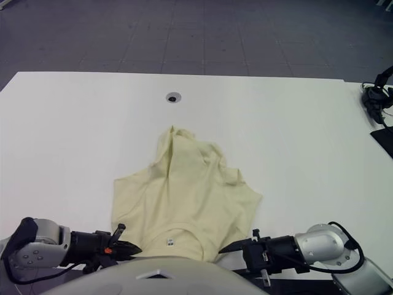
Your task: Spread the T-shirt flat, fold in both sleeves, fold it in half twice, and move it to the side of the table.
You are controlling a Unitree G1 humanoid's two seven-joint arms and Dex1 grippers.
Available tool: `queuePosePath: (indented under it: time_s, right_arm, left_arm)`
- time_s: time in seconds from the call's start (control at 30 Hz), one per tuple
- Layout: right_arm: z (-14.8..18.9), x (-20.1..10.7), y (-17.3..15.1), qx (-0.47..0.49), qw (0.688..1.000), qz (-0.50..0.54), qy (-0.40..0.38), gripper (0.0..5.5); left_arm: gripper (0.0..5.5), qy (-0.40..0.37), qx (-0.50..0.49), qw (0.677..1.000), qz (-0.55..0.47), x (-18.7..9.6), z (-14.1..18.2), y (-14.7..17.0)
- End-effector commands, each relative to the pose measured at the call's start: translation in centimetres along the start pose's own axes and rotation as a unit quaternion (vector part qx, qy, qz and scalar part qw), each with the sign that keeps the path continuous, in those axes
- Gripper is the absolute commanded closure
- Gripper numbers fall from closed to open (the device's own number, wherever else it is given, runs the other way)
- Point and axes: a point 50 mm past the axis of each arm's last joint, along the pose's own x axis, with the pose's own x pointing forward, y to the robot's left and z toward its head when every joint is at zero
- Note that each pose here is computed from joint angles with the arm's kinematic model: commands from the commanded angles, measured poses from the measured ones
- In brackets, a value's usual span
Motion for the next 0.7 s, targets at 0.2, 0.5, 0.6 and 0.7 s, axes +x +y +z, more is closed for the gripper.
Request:
queuePosePath:
  time_s: [0.2,0.5,0.6,0.7]
  right_arm:
    - [1.1,-2.2,-2.8,-0.022,0.995,-0.094,-0.030,1.85]
    - [0.6,-4.1,-5.7,-0.055,0.977,-0.208,-0.009,0.53]
    - [0.0,-4.7,-7.3,-0.092,0.959,-0.267,0.031,0.10]
    - [-0.6,-5.1,-8.6,-0.128,0.941,-0.305,0.071,0.10]
  left_arm:
    - [4.17,0.002,-0.082,0.996,-0.031,-2.6,-0.8,0.4]
    - [2.78,-0.112,-0.201,0.967,0.109,-5.9,-1.5,5.0]
    - [2.22,0.016,-0.113,0.967,0.229,-5.2,-4.5,7.0]
    - [1.70,0.073,-0.083,0.955,0.275,-4.4,-6.6,7.7]
